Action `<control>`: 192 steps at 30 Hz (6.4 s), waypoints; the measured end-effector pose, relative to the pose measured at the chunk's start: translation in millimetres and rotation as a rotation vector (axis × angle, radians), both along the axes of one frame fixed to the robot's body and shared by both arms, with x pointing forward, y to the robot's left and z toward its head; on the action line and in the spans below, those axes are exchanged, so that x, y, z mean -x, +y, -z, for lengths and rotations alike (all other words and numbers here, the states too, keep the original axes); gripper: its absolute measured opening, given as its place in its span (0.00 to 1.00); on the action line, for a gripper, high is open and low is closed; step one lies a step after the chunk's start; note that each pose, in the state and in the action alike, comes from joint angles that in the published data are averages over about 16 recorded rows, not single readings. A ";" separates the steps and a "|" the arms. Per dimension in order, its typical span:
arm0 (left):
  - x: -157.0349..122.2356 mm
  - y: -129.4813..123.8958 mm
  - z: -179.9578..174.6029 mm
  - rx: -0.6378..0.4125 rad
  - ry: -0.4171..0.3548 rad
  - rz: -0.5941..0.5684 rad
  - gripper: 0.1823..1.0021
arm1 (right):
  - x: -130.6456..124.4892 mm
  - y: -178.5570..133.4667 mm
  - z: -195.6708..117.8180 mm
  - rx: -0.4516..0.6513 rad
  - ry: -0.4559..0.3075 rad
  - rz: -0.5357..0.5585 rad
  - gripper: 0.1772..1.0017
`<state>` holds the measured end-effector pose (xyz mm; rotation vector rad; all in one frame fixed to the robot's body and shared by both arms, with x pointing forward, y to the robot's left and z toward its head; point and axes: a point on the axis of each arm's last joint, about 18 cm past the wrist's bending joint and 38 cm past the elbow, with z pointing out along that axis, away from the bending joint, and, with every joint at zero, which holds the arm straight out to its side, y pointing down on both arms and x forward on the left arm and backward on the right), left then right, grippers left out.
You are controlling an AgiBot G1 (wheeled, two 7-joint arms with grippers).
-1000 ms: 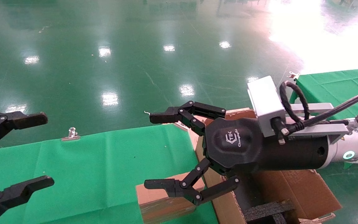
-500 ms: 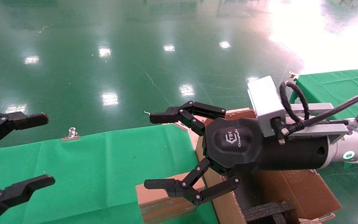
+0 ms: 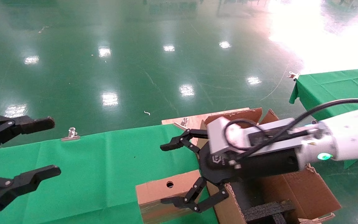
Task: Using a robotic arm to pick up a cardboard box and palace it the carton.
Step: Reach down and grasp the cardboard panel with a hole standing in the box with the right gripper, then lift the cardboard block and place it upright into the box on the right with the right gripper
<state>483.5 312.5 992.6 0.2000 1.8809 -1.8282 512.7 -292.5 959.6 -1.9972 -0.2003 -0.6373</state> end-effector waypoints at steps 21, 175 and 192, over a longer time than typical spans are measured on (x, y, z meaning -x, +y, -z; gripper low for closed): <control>0.0 0.0 0.0 0.000 0.000 0.000 0.21 | -61.5 39.5 32.1 0.500 -0.047 0.089 1.00; -0.2 0.3 0.0 0.001 0.001 -0.001 1.00 | 7.0 -233.8 -7.4 -0.220 0.463 1.462 0.23; -0.2 0.3 0.0 0.001 0.001 -0.001 1.00 | -21.9 -230.0 11.1 -0.230 0.435 1.555 0.23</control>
